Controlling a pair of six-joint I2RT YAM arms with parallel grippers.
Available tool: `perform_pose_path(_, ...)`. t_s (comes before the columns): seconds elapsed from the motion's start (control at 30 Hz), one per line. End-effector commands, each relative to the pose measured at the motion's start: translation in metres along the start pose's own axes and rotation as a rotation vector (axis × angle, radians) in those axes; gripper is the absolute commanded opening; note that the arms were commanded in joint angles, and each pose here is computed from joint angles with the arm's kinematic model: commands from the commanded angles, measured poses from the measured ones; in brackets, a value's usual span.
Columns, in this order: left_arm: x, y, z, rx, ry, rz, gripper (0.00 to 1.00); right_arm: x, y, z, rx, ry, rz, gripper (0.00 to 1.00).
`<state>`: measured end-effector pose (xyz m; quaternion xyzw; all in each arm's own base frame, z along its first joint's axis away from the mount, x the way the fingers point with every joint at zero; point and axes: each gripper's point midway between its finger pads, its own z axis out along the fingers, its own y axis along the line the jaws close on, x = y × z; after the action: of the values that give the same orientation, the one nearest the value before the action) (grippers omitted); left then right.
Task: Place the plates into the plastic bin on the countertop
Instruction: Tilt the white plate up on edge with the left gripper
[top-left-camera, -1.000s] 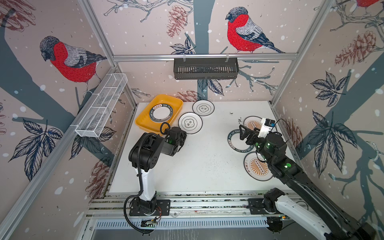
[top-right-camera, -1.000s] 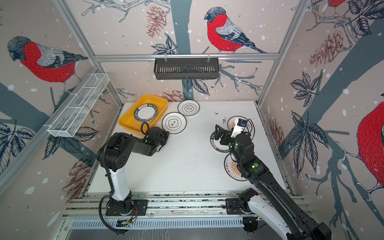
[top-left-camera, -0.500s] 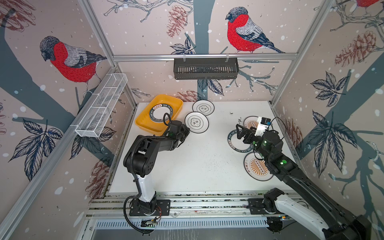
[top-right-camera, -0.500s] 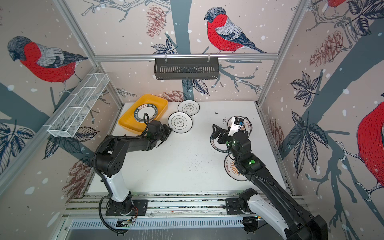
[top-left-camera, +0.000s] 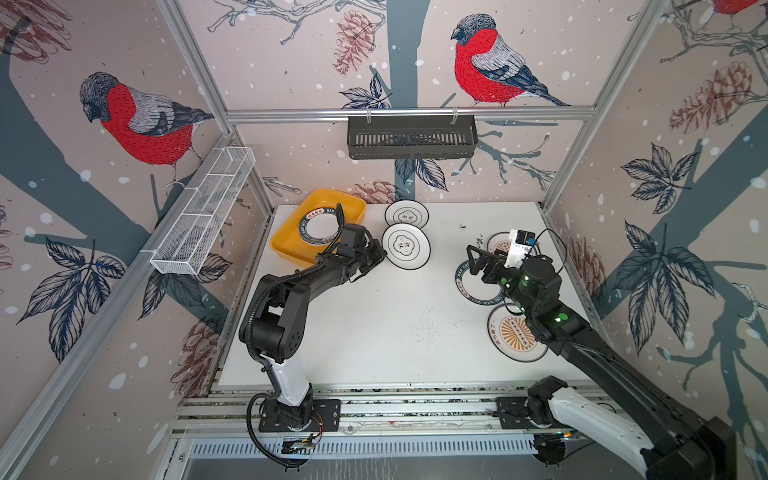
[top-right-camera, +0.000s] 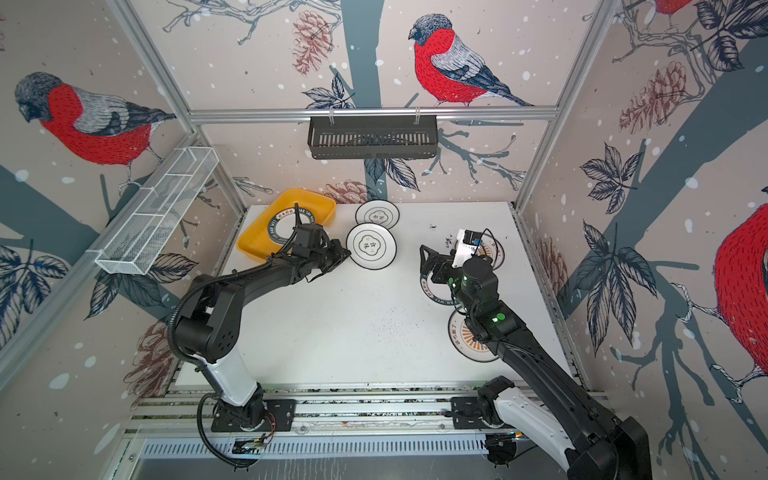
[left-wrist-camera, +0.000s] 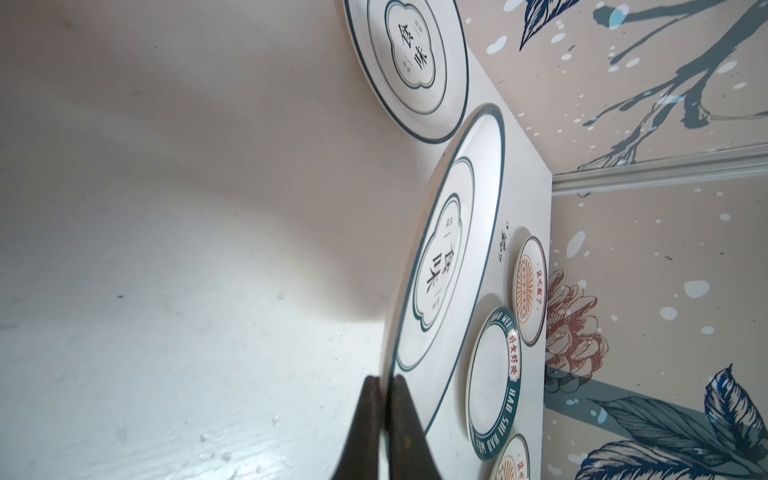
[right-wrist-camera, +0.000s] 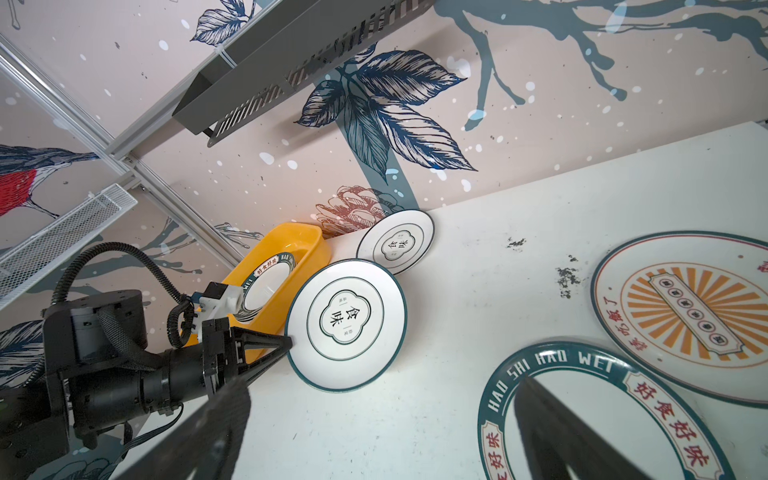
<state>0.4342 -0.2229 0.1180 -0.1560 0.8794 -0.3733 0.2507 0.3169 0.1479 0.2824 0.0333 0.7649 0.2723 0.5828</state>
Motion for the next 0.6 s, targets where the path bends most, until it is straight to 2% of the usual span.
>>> perform_pose_path(0.0, 0.012, -0.001, -0.006, -0.005, 0.071, 0.055, 0.02, -0.011, 0.007, 0.000, -0.026, -0.033, 0.005, 1.00)
perform_pose_path(0.27, 0.005, 0.002, -0.021, 0.014, 0.098, 0.049, 0.01, -0.014, 0.012, 0.001, -0.042, -0.030, 0.018, 1.00)
perform_pose_path(0.57, -0.026, 0.015, -0.041, 0.013, 0.048, 0.050, 0.00, -0.011, 0.026, 0.003, -0.086, -0.027, 0.030, 1.00)
